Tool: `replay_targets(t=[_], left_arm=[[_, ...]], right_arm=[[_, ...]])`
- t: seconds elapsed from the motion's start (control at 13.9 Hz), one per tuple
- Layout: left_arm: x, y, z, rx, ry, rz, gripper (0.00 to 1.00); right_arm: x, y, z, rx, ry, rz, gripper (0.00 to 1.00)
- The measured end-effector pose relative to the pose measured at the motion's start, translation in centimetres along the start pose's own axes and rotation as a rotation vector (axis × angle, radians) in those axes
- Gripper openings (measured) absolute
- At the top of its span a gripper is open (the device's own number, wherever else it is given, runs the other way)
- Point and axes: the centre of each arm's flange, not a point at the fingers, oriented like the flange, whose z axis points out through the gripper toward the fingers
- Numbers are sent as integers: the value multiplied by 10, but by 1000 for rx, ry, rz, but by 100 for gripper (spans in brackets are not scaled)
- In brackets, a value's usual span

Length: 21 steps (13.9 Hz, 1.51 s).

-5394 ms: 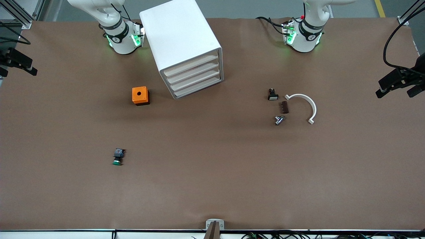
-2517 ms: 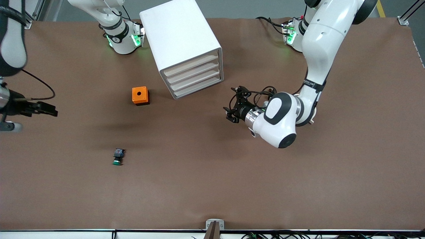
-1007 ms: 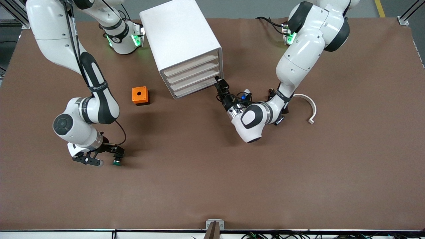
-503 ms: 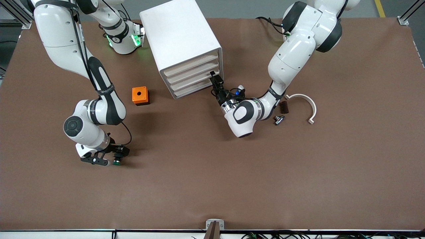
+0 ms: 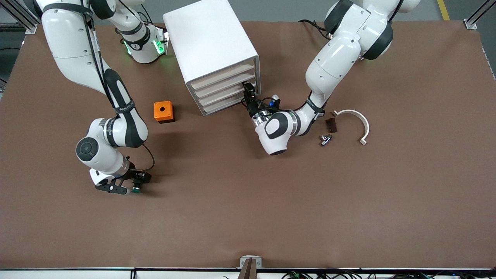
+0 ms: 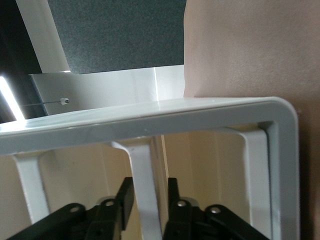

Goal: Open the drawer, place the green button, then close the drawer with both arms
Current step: 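Pull the drawer open with the left gripper while the right gripper grasps the button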

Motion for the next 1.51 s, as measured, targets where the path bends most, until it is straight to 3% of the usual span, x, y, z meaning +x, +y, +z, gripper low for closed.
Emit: replay_targets(t=[0.22, 0.29, 0.43, 0.72, 1.01, 1.51], left_arm=[[-2, 1, 8, -2, 14, -44, 26], [-3, 1, 10, -2, 16, -49, 22], [-2, 2, 9, -5, 15, -55, 16], [1, 4, 2, -12, 7, -93, 7], [6, 4, -16, -16, -15, -106, 7], [24, 3, -68, -23, -99, -106, 7]], right_arm=[[1, 0, 1, 0, 1, 0, 65], [1, 0, 1, 0, 1, 0, 63], [3, -1, -2, 2, 5, 0, 42], [3, -1, -2, 2, 5, 1, 41], [4, -2, -3, 3, 1, 7, 41], [-1, -42, -38, 2, -81, 224, 41]])
